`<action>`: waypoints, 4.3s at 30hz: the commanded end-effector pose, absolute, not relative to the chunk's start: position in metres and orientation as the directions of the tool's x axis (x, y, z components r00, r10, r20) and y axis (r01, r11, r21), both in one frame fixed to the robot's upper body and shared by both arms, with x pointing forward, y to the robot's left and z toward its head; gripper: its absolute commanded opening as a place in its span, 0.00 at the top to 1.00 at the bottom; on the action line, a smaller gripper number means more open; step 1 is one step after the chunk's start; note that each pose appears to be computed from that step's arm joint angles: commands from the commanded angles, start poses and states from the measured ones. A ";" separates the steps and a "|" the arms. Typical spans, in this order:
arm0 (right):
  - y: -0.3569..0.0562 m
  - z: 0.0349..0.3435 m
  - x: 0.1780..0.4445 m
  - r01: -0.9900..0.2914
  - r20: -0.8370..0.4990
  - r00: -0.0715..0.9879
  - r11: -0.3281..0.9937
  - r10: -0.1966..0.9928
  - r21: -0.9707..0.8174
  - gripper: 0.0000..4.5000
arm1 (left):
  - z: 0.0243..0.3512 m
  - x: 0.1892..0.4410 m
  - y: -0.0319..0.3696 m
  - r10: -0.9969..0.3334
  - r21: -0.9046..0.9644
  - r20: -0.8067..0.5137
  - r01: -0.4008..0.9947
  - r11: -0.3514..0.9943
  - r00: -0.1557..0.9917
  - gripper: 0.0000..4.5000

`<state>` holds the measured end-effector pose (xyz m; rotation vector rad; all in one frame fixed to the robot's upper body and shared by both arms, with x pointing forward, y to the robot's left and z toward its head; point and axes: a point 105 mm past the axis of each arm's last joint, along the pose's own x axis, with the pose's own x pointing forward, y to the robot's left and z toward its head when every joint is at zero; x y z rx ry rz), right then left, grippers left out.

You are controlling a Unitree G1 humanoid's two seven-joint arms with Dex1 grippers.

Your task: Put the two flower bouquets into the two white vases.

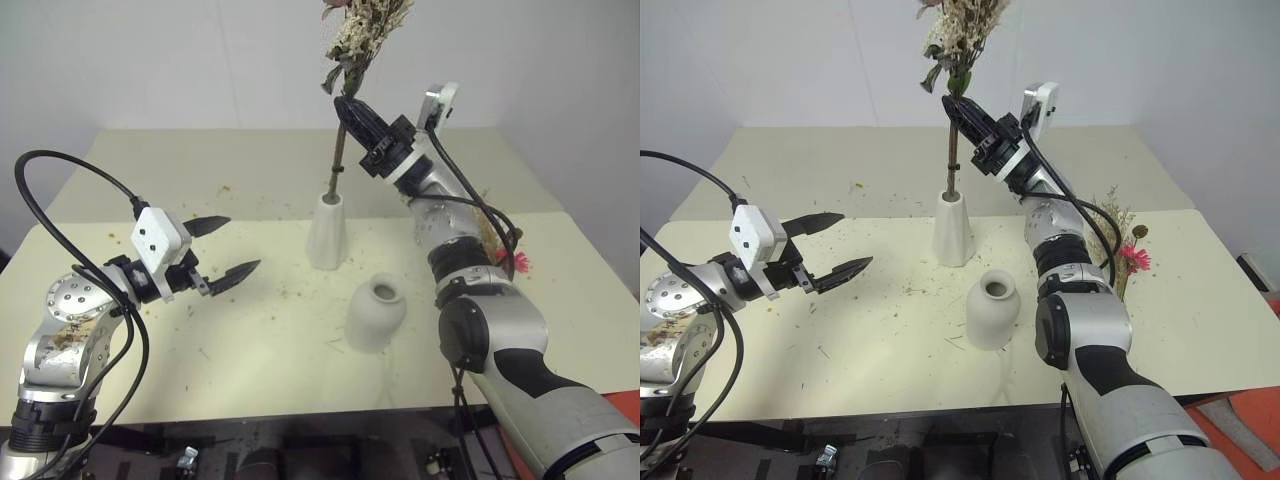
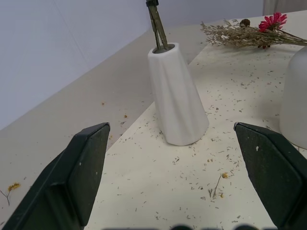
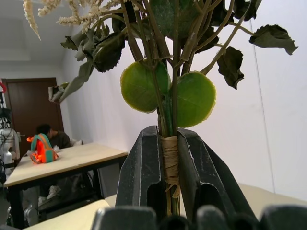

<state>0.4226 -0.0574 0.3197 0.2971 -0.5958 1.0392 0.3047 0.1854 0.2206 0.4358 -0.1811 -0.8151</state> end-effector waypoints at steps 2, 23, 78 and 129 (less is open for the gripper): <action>-0.061 0.329 0.420 -0.857 0.618 0.353 0.508 0.703 -0.089 0.95 | 0.229 0.299 0.183 -0.743 0.495 0.007 0.643 0.584 0.669 0.00; -0.054 0.283 0.429 -0.838 0.551 0.446 0.546 0.705 -0.021 0.95 | 0.231 0.299 0.184 -0.739 0.504 0.018 0.632 0.589 0.673 0.00; -0.253 0.250 0.388 -0.460 -0.250 0.887 0.779 0.387 -0.426 0.00 | 0.242 0.284 0.147 -0.887 0.513 -0.036 0.770 0.379 0.461 0.00; -0.333 0.189 0.361 0.143 -0.423 0.872 0.956 -0.245 -0.258 0.99 | 0.232 0.298 0.118 -0.917 0.515 -0.046 0.796 0.318 0.396 0.00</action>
